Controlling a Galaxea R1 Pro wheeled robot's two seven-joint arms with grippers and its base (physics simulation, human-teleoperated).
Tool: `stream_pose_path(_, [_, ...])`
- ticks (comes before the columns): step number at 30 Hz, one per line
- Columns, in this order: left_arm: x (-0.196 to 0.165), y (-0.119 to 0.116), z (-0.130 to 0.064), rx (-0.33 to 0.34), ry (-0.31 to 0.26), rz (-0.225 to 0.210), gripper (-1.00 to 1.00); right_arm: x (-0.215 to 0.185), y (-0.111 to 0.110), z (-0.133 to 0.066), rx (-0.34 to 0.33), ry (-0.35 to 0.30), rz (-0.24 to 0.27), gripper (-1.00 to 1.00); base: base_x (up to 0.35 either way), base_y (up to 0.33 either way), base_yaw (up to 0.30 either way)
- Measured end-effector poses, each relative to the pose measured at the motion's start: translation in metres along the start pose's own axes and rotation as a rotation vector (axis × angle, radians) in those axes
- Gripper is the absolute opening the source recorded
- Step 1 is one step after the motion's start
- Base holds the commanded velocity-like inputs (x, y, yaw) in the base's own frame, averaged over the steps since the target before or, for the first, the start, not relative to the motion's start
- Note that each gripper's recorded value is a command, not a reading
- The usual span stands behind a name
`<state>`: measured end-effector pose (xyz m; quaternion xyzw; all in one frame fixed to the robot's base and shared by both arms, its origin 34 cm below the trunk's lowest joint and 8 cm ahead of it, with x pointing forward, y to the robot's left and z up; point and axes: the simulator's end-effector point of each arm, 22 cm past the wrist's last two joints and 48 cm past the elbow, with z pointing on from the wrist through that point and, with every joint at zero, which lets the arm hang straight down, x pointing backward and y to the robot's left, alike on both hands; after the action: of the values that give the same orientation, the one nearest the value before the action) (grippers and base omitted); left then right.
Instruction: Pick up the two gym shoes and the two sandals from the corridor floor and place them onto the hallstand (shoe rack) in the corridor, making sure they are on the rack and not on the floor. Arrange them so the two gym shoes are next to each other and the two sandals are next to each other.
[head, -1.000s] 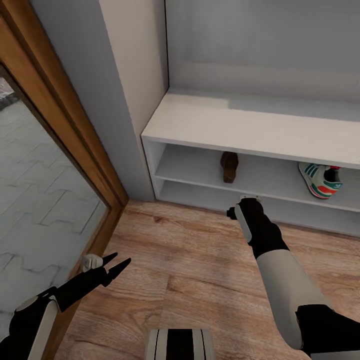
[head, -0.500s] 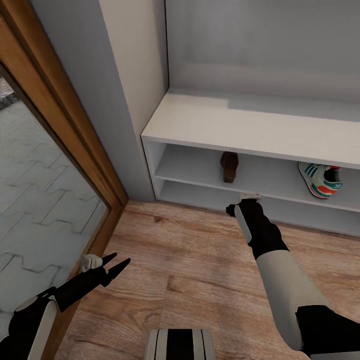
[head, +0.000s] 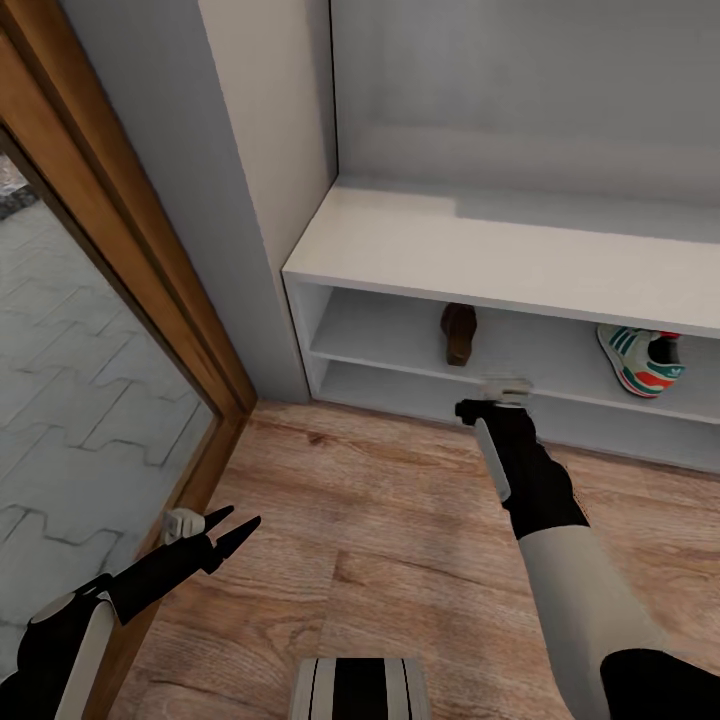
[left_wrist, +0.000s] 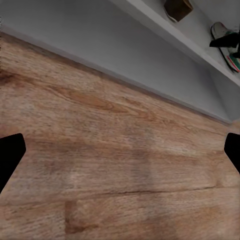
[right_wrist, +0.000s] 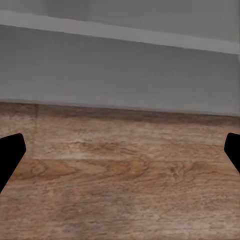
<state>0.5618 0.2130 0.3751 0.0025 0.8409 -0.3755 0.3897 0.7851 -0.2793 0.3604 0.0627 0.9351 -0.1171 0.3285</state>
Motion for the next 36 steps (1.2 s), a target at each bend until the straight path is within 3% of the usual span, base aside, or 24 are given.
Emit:
stream_pose_path(9, [0.000, 0.001, 0.000, -0.002, -0.001, -0.001, 1.00, 0.073, -0.005, 0.001, 0.006, -0.025, 0.025, 1.00, 0.000, 0.000, 0.000])
stream_pose_path(16, [0.001, 0.001, 0.000, -0.001, 0.001, -0.001, 1.00, 0.122, -0.013, -0.010, 0.015, -0.082, 0.058, 1.00, 0.000, 0.000, 0.000])
stream_pose_path(23, [0.001, 0.000, 0.000, 0.001, 0.002, -0.001, 1.00, 0.149, -0.024, -0.034, 0.021, -0.114, 0.075, 1.00, 0.000, 0.000, 0.000])
stream_pose_path(30, [0.001, -0.001, 0.001, 0.003, 0.002, -0.001, 1.00, 0.172, -0.042, -0.080, 0.029, -0.167, 0.099, 1.00, 0.000, 0.000, 0.000])
stream_pose_path(36, [0.001, -0.001, 0.000, 0.003, 0.001, -0.001, 1.00, 0.185, -0.046, -0.092, 0.030, -0.182, 0.104, 1.00, 0.000, 0.000, 0.000])
